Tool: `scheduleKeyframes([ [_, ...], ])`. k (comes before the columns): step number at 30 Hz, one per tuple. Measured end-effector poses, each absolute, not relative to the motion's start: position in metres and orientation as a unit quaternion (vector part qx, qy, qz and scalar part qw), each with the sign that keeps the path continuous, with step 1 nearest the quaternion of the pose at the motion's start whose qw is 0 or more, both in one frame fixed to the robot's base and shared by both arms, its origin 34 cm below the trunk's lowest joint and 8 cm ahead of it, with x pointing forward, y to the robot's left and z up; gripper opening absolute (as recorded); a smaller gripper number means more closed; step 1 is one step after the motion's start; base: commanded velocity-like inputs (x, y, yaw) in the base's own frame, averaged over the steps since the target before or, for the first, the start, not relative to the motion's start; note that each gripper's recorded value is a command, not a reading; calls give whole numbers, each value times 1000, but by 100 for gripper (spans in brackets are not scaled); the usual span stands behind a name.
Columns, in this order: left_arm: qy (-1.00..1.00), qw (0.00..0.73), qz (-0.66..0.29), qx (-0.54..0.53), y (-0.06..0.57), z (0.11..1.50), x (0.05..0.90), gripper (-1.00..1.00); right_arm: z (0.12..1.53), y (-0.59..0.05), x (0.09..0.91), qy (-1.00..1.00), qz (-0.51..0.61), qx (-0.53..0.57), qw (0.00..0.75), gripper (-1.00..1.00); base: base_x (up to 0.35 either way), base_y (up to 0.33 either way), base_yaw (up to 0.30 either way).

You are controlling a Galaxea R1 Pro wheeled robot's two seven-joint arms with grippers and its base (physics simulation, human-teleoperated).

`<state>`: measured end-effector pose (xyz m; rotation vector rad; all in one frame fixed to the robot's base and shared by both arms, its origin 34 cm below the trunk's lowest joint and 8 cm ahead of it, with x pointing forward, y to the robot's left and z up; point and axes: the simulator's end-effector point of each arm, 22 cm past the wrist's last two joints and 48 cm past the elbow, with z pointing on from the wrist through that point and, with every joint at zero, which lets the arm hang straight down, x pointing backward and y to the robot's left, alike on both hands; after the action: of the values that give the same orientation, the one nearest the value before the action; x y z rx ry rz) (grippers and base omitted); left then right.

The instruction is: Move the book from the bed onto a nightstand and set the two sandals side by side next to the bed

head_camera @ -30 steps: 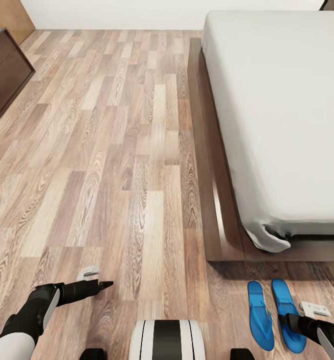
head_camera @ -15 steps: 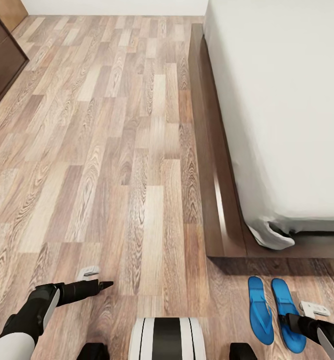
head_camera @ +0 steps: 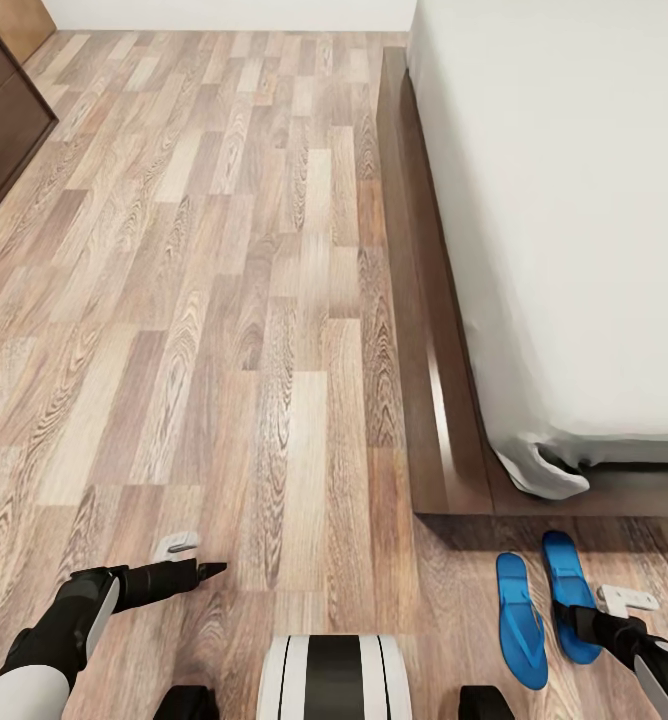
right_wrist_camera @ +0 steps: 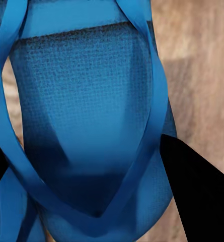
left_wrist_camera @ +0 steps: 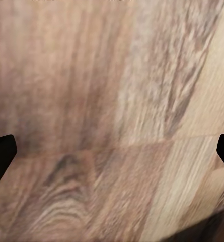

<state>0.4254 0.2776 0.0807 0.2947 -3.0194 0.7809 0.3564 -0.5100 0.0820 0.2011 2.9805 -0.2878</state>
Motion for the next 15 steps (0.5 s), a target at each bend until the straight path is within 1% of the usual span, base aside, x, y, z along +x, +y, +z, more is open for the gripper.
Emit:
scheduleKeyframes([
  [15, -963, 30, 247, 100, 277, 62, 403, 100, 67, -510, 334, 992, -97, 64, 44, -100, 0, 0, 0],
])
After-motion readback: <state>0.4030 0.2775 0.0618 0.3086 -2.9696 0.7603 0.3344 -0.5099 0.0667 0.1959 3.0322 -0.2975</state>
